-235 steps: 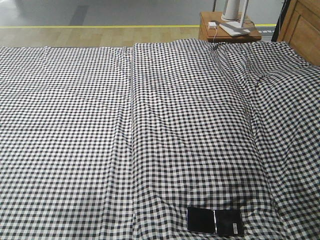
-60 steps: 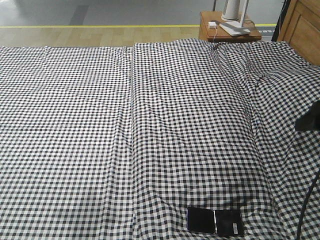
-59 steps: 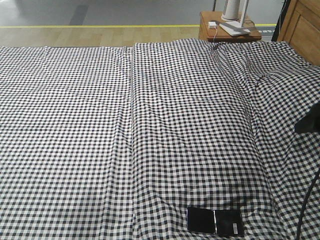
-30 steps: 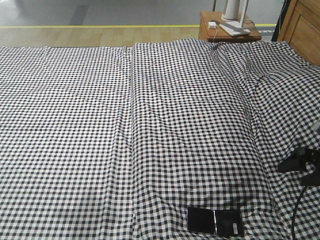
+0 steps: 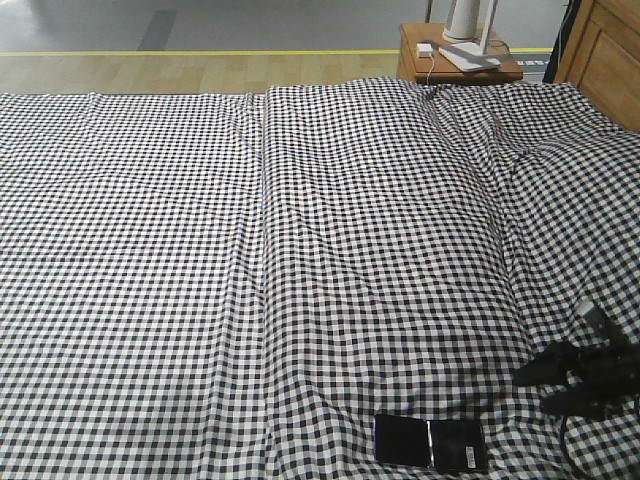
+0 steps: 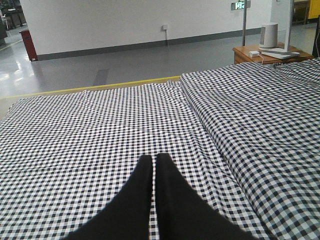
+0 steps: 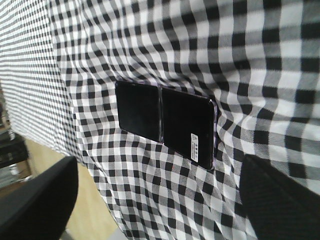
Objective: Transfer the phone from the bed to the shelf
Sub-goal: 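Move the right gripper down toward the black phone on the bed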
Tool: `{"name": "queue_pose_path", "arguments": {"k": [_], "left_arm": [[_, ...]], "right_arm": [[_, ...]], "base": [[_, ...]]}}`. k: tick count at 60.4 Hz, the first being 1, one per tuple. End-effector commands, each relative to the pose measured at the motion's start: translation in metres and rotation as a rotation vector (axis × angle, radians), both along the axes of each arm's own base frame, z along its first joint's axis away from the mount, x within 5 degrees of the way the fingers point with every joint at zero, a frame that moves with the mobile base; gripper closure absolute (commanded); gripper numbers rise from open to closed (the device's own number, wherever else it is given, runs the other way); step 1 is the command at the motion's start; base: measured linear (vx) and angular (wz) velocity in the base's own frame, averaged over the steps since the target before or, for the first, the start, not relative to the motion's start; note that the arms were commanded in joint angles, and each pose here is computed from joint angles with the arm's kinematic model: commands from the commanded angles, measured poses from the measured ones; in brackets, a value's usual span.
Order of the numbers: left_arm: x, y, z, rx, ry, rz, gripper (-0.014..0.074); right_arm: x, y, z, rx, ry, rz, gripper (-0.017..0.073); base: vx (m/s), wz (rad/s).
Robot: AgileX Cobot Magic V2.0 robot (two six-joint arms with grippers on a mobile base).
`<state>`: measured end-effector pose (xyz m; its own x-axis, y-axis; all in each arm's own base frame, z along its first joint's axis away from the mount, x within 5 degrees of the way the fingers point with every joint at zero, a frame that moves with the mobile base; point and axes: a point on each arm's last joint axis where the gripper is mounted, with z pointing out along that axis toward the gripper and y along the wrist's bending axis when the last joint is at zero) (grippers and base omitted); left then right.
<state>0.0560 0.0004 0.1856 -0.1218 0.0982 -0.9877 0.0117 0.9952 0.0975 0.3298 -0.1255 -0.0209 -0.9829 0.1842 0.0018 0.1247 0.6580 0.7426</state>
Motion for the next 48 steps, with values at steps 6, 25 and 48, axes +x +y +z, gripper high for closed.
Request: {"name": "queue_pose_path", "arguments": {"k": [6, 25, 48], "left_arm": [[-0.001, -0.001, 0.016, -0.009, -0.109, -0.006, 0.0593], [-0.001, -0.001, 0.016, -0.009, -0.109, -0.006, 0.0593], [-0.001, -0.001, 0.016, -0.009, -0.109, -0.006, 0.0593]], "right_arm": [[0.003, 0.006, -0.005, 0.096, -0.056, 0.002, -0.0041], [0.014, 0.031, -0.047, 0.126, -0.025, 0.076, -0.0034], [0.013, 0.041, -0.071, 0.163, 0.004, 0.076, -0.0034]], "base": [[0.0, 0.0], [0.0, 0.0], [0.0, 0.0]]}}
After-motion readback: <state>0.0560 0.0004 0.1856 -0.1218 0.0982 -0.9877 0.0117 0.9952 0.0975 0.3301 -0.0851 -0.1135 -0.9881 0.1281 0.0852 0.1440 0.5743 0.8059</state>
